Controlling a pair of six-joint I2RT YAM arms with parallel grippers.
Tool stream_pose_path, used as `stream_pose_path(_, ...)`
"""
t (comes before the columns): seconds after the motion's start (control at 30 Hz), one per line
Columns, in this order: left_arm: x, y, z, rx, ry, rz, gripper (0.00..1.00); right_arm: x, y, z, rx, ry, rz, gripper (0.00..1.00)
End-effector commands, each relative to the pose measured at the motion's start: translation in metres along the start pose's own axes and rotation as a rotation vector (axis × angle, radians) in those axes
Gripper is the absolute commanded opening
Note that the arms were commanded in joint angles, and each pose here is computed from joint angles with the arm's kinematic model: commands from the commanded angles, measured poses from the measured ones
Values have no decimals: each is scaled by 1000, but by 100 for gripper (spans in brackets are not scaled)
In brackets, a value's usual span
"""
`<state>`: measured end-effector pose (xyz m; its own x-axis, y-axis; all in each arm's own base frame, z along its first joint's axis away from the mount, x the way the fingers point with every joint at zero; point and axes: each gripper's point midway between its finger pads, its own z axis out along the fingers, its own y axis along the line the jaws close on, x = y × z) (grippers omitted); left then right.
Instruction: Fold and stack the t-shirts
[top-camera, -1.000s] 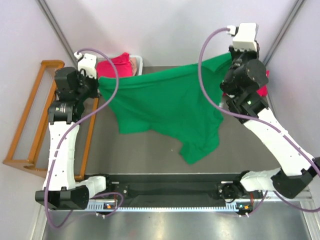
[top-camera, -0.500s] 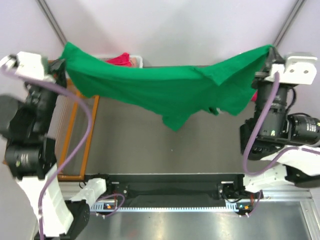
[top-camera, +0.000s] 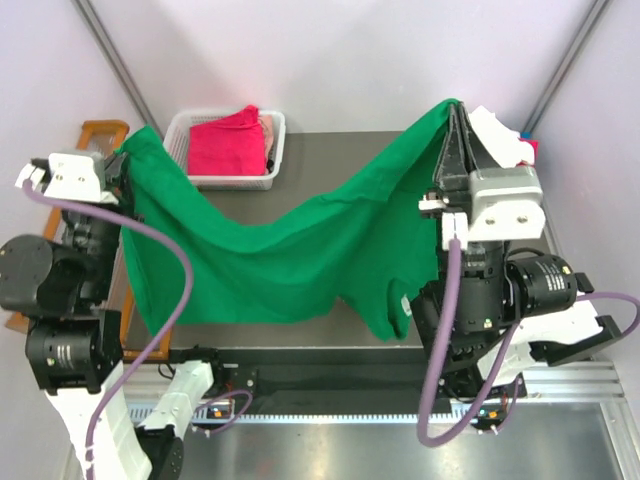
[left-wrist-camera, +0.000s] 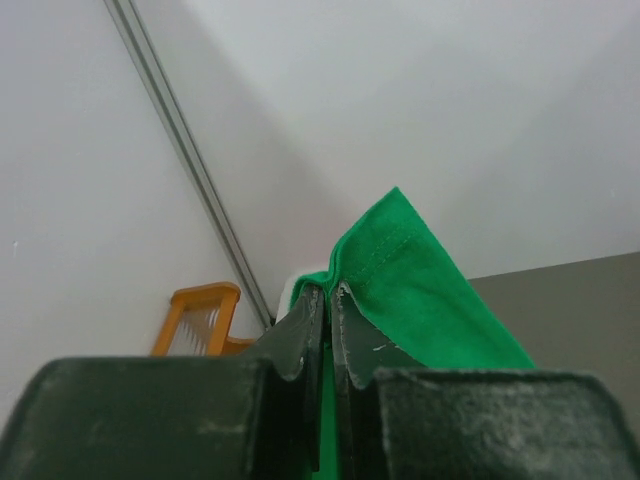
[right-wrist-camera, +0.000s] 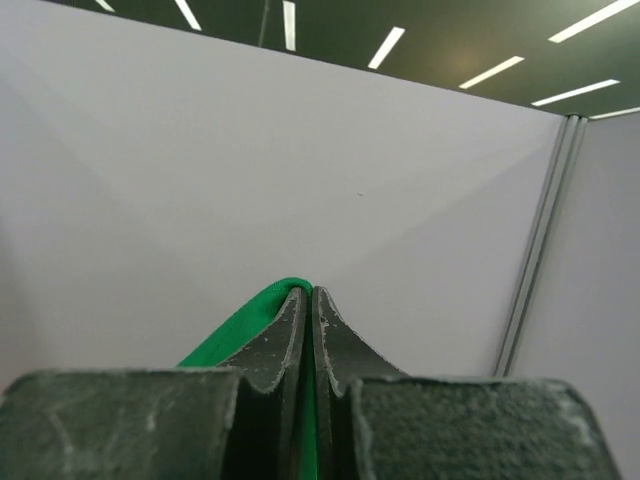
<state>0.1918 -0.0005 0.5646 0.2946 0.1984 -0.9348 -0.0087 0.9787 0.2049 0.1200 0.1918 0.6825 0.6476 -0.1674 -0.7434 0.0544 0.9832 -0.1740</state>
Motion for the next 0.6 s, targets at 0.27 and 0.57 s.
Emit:
stream_pose_path(0.27,-68,19,-31,-89,-194,-6,0,-60,-73,-77,-62,-137,113,0)
stream_pose_path(0.57,-58,17,-34,-88,-166,-36,0,-71,-69,-87,-145,-89,201,0)
